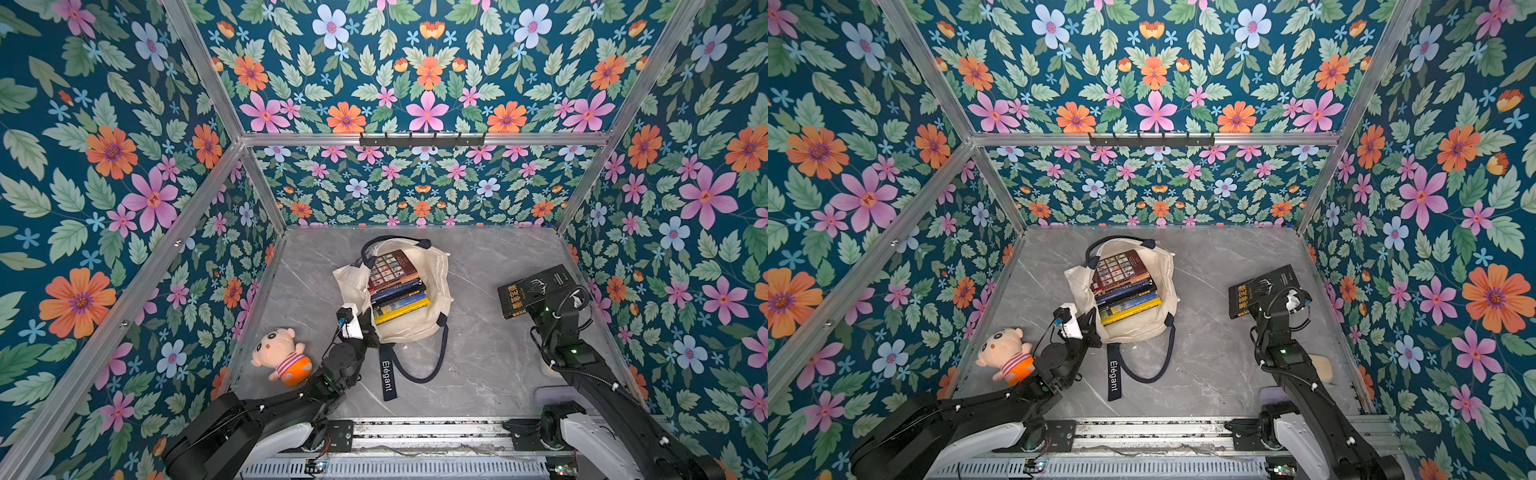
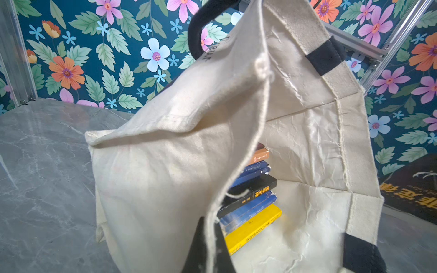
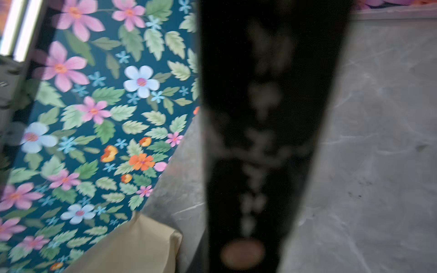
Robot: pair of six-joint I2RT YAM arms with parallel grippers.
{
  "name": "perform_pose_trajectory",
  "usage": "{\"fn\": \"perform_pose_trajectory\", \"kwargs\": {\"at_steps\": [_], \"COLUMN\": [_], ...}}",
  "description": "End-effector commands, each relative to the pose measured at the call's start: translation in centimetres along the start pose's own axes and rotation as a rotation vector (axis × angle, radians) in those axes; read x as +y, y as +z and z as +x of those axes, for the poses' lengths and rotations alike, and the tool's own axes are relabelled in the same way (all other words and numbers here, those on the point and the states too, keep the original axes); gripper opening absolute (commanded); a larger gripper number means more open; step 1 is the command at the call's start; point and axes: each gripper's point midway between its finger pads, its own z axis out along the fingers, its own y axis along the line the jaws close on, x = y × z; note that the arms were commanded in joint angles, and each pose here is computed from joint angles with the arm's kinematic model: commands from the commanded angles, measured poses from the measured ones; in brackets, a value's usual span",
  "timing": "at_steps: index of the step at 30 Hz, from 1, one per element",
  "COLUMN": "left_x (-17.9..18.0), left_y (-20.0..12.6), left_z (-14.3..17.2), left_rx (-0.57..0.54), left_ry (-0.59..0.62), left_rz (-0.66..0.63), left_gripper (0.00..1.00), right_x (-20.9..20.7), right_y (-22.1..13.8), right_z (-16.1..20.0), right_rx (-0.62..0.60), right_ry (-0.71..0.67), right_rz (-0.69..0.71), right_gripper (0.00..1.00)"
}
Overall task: Take out the books from the canvas bag
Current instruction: Place the book at the center of the board.
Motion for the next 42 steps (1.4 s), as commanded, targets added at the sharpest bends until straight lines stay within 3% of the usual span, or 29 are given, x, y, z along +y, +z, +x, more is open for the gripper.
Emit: {"fn": "perform_pose_trajectory", "kwargs": {"at_steps": [1, 12, 16, 22, 29, 37, 40, 42], "left_x": [-0.8, -2.0, -2.3, -2.6, -2.6, -2.6, -2.6, -2.5], "left_y": [0.0, 0.3, 0.4, 0.6, 0.5, 0.4, 0.3, 0.3], "left_z": [-1.6, -1.4, -1.2, -1.1, -1.2, -1.5, -1.7, -1.7], "left_rx": [-0.058, -0.036, -0.024, -0.018, -0.022, -0.029, -0.033, -0.033], "left_ry": [-0.037, -0.041, -0.04, -0.038, -0.035, -0.031, -0.029, -0.029], "left_rz": [0.035, 0.09, 0.104, 0.116, 0.116, 0.117, 0.116, 0.114], "left_gripper": [0.0, 0.0, 0.0, 0.0, 0.0, 0.0, 0.0, 0.0], "right_x": [2.6, -1.2, -1.0, -2.5, -4.1, -3.6, -3.4, -3.4], "right_y": [1.4, 8.5, 11.0, 13.4, 13.5, 11.0, 9.7, 9.0], "right_z": [-0.9, 2.3, 3.7, 6.1, 7.4, 6.4, 6.0, 5.9], "right_rx": [-0.041, -0.053, -0.022, 0.041, 0.095, 0.146, 0.157, 0.169], "right_ry": [0.153, 0.303, 0.329, 0.366, 0.337, 0.265, 0.243, 0.224], "right_rz": [-0.118, 0.005, 0.004, 0.119, 0.204, 0.197, 0.191, 0.203], "right_gripper": [0.0, 0.0, 0.0, 0.02, 0.25, 0.7, 0.94, 0.99]}}
